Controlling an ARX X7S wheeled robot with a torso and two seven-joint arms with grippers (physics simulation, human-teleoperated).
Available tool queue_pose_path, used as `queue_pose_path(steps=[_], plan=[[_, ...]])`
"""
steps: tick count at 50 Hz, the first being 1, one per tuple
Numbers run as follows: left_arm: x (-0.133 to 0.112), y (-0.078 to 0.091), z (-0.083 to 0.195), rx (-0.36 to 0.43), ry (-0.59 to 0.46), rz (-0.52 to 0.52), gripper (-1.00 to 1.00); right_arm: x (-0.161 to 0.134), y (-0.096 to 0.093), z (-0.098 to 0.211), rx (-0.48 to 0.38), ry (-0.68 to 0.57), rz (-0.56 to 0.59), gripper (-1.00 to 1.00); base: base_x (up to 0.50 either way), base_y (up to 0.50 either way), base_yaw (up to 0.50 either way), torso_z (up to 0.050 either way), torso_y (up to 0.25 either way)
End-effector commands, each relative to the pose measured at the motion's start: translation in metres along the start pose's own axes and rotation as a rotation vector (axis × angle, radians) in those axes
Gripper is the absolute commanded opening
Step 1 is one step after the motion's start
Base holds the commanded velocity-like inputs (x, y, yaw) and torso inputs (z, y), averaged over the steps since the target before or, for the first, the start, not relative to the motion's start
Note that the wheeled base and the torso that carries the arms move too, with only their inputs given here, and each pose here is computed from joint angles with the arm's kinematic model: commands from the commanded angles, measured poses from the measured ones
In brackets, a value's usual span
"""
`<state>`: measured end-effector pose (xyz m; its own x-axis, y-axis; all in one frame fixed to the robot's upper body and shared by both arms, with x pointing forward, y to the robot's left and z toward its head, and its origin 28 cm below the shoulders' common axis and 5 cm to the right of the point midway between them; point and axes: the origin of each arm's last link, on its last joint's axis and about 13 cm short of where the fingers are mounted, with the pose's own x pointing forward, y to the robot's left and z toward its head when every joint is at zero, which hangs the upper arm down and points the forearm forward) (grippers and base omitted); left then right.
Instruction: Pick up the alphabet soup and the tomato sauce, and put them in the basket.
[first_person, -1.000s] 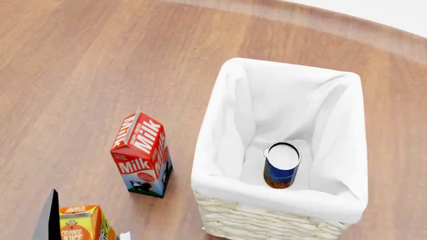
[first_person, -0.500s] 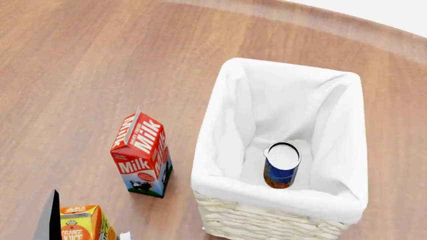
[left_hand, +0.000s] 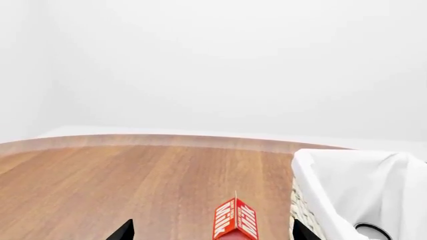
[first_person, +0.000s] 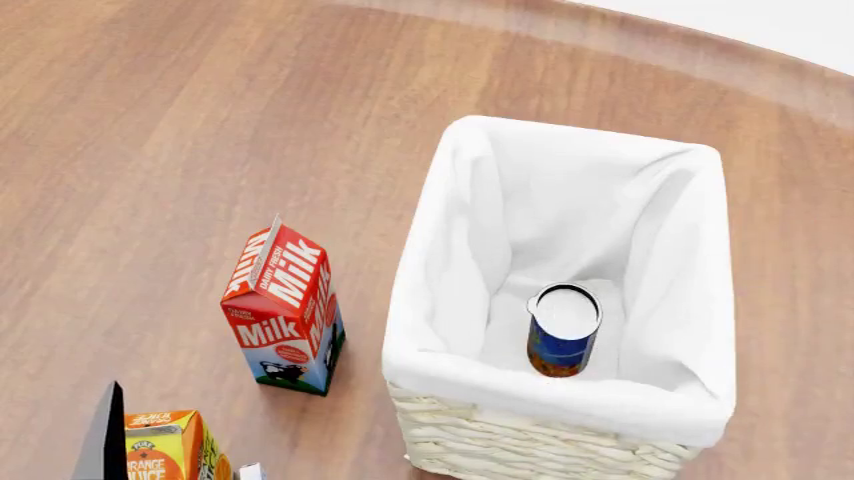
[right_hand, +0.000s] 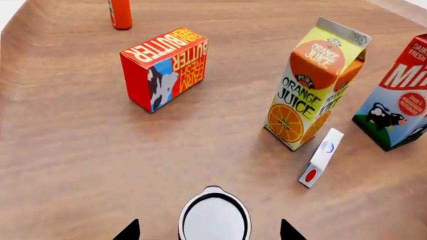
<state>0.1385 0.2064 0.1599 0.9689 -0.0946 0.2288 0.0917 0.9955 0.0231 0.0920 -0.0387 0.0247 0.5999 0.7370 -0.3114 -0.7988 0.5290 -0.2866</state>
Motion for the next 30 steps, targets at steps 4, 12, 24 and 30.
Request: queue_pose_path(steps=[4,12,24,30], plan=[[0.006,0.001,0.000,-0.040,-0.047,-0.008,1.00,0.018,-0.003,0.000,0.043,-0.034,-0.002,1.00,0.00,0.00,0.00,0.000,0.000],[0.006,0.001,0.002,-0.040,-0.049,-0.008,1.00,0.024,-0.007,-0.006,0.030,-0.006,0.003,1.00,0.00,0.00,0.00,0.000,0.000],[0.006,0.002,0.003,-0.042,-0.054,-0.002,1.00,0.030,-0.011,-0.009,0.017,0.015,0.019,1.00,0.00,0.00,0.00,0.000,0.000],[0.005,0.003,0.004,-0.042,-0.055,0.002,1.00,0.032,-0.014,-0.011,0.013,0.027,0.019,1.00,0.00,0.00,0.00,0.000,0.000]])
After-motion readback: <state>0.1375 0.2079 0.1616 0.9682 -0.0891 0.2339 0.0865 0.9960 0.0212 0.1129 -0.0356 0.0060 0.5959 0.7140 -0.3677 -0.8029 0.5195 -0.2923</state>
